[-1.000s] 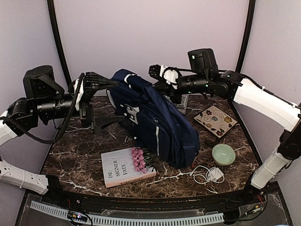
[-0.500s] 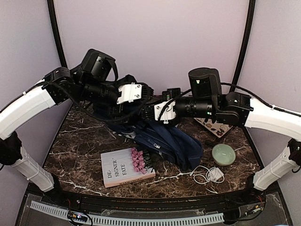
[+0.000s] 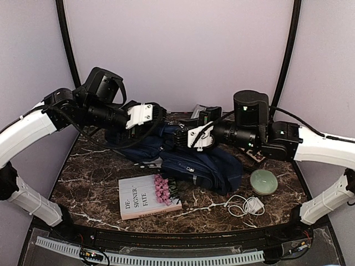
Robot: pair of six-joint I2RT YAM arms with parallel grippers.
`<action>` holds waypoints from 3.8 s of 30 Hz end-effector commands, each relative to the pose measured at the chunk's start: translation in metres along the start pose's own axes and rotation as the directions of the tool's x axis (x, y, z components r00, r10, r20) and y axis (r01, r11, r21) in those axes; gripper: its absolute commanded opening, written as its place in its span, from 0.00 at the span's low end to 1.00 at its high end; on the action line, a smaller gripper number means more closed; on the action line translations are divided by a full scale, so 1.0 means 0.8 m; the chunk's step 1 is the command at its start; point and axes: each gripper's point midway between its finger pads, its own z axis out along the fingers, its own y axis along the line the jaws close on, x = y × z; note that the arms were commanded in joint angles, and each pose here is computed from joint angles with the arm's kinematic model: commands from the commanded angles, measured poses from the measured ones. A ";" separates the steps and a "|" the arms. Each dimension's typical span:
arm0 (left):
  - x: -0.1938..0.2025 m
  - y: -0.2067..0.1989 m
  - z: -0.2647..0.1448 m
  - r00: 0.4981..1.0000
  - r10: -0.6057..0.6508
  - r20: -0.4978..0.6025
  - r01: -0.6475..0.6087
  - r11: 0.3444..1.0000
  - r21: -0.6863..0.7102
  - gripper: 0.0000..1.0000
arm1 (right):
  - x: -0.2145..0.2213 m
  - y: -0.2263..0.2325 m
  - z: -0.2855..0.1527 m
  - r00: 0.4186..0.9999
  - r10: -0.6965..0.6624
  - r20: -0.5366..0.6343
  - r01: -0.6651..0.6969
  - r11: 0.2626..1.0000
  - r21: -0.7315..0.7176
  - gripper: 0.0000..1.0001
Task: Pack the student bag
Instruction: Unzip the largest pocket of the student bag, then hold the largest pocket of the student bag, then unzip the largest pocket of the student bag, then hold the largest pocket of the student bag.
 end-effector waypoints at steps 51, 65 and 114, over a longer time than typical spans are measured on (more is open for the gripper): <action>-0.067 0.102 -0.138 0.662 -0.502 0.557 0.596 0.803 0.015 0.99 | -0.019 -0.213 0.034 0.993 0.098 0.069 -0.119 0.881 0.458 0.00; -0.055 0.096 -0.095 0.694 -0.444 0.567 0.535 0.845 0.008 0.00 | -0.029 -0.186 0.051 0.987 0.128 0.100 -0.158 0.902 0.403 0.00; -0.049 0.138 -0.157 0.818 -0.386 0.426 0.509 0.830 -0.227 0.99 | 0.028 -0.273 0.047 0.972 0.222 0.080 -0.232 0.838 0.494 0.00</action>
